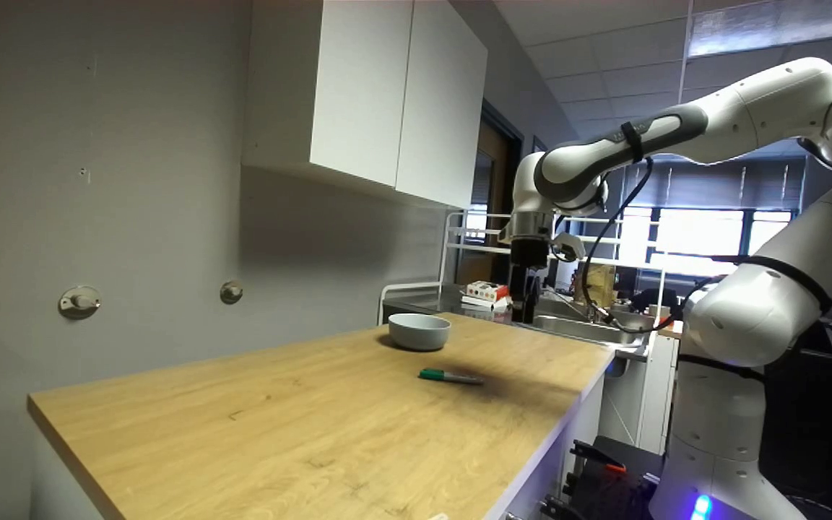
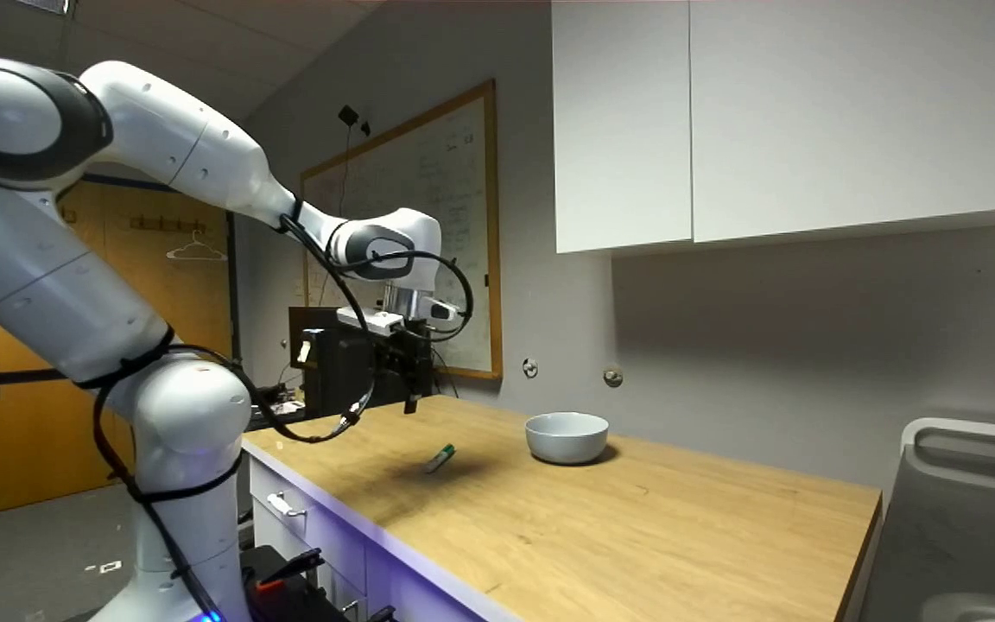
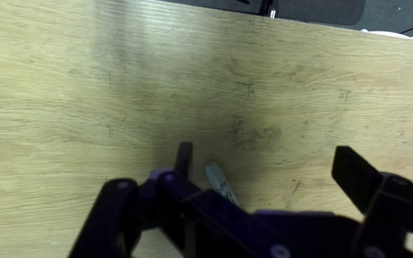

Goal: Put the marker in the bowl

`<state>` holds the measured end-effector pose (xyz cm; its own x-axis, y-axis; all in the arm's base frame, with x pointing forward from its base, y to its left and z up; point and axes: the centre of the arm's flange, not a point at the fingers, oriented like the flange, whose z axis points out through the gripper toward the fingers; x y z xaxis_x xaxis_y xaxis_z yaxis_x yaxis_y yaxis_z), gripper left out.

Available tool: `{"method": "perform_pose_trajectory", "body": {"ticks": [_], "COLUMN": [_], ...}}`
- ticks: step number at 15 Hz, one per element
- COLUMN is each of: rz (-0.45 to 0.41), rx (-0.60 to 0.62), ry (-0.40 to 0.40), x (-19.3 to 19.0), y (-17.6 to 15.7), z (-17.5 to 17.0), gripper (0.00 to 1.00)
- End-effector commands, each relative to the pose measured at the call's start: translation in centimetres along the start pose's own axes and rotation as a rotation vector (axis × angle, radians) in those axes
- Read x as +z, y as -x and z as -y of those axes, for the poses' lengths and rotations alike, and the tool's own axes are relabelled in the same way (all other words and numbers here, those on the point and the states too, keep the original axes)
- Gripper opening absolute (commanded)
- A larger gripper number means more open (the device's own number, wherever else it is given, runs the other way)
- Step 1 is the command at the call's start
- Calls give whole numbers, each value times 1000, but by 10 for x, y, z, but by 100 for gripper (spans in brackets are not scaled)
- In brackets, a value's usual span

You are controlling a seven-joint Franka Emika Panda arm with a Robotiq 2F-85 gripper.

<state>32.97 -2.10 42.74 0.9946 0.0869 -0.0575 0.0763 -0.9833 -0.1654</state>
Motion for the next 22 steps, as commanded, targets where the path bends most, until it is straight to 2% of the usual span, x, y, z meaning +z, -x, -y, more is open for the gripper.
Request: {"method": "perform_pose_trajectory", "body": {"ticks": [1, 6, 11, 19, 21, 22], "rz": [8, 7, 68, 177, 182, 185], "rx": [-22, -106, -174, -176, -165, -163], "ry": [25, 89, 132, 154, 157, 156], "x": [9, 39, 83, 131, 137, 139], "y": [-25, -72, -113, -150, -155, -157], "z": [11, 38, 58, 40, 35, 34], "gripper": [100, 100, 100, 100, 73, 67]}}
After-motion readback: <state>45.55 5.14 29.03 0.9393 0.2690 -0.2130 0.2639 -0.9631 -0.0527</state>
